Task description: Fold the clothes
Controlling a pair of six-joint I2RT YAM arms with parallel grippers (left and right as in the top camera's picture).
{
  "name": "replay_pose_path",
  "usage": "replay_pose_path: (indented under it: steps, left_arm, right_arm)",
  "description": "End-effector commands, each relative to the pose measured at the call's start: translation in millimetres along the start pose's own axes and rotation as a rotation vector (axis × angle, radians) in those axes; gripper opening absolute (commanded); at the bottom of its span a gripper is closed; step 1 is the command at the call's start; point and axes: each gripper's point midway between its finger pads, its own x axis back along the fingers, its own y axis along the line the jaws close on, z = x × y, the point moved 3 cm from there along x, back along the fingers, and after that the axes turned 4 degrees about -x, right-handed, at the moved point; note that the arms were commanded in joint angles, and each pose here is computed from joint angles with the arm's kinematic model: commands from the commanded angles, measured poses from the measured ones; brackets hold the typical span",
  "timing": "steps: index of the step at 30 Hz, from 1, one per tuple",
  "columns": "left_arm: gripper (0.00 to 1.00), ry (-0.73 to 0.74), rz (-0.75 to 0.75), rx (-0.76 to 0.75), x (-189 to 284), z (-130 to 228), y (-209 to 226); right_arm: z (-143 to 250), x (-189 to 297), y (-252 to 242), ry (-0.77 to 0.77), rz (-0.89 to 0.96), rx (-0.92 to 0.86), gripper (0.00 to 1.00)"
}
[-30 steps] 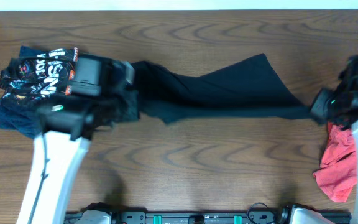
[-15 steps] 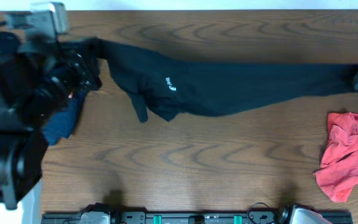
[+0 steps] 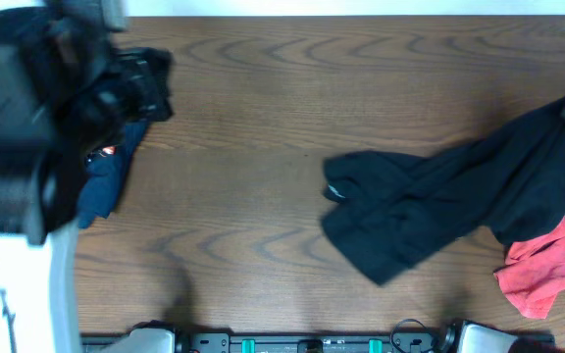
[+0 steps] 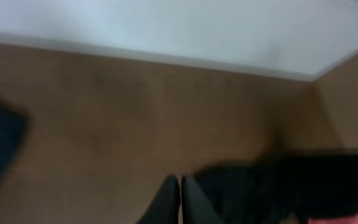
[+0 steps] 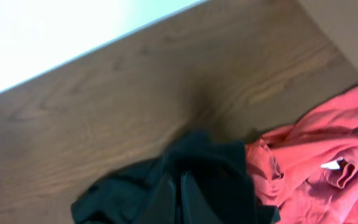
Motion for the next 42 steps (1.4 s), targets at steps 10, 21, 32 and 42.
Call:
replay_pose_path:
  steps: [10, 21, 32, 42]
  left_arm:
    - [0.06, 0.714, 0.190, -0.008, -147, 129, -58]
    - [0.13, 1.068, 0.228, -0.175, -220, 253, -125]
    - [0.09, 1.128, 0.341, -0.396, -264, 338, -172]
    - [0.09, 1.124, 0.158, -0.510, -312, 377, -139]
  right_arm:
    - [3, -21, -10, 0.070, 0.061, 0.038, 0.01]
    - [5, -20, -15, 0.077, 0.089, 0.042, 0.01]
    - [5, -21, -15, 0.080, 0.090, 0.042, 0.01]
    - [8, -21, -16, 0.096, 0.095, 0.043, 0.01]
